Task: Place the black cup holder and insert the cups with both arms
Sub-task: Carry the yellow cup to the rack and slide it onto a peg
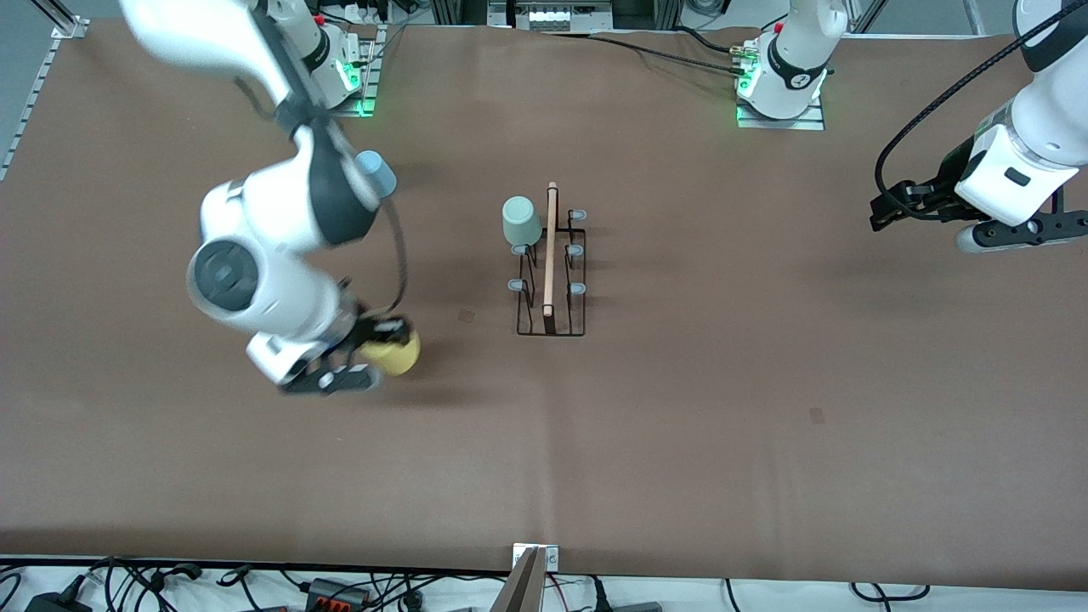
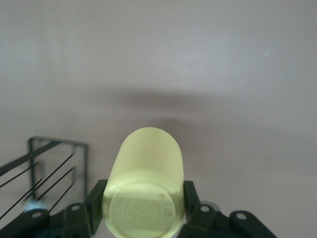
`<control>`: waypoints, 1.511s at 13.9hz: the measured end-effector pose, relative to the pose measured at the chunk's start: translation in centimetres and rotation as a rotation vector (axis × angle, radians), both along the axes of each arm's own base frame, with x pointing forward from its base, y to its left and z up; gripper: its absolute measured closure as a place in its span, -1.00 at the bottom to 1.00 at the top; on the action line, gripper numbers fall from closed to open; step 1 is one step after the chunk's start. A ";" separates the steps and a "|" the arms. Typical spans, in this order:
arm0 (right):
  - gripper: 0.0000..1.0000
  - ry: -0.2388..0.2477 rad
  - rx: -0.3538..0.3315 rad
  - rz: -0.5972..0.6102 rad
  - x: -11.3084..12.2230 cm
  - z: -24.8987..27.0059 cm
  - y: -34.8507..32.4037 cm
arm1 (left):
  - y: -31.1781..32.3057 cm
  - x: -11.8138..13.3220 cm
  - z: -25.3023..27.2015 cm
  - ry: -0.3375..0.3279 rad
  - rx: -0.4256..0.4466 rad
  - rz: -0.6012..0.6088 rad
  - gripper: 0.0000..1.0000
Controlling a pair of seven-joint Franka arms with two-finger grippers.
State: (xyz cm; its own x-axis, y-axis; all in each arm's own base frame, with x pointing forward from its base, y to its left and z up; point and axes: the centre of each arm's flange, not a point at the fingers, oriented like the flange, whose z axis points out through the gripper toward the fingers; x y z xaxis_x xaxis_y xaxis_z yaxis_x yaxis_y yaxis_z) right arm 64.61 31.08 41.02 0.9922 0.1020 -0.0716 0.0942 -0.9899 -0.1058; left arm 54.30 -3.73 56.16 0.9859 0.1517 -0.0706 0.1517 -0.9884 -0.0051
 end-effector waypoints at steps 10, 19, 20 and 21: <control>-0.32 -0.013 -0.016 0.029 -8.1 -1.7 13.8 | 0.0 0.0 0.0 0.001 0.000 0.000 -1.00; -0.32 -0.001 -0.031 0.044 -8.3 -6.7 15.5 | 0.4 0.0 0.0 0.001 0.000 0.007 -1.00; -0.32 0.002 -0.035 0.044 -8.3 -7.4 15.6 | 0.4 0.0 0.0 0.001 0.000 0.007 -1.00; -0.32 0.007 -0.039 0.043 -8.3 -8.1 15.6 | 0.4 0.0 0.0 0.001 0.000 0.007 -1.00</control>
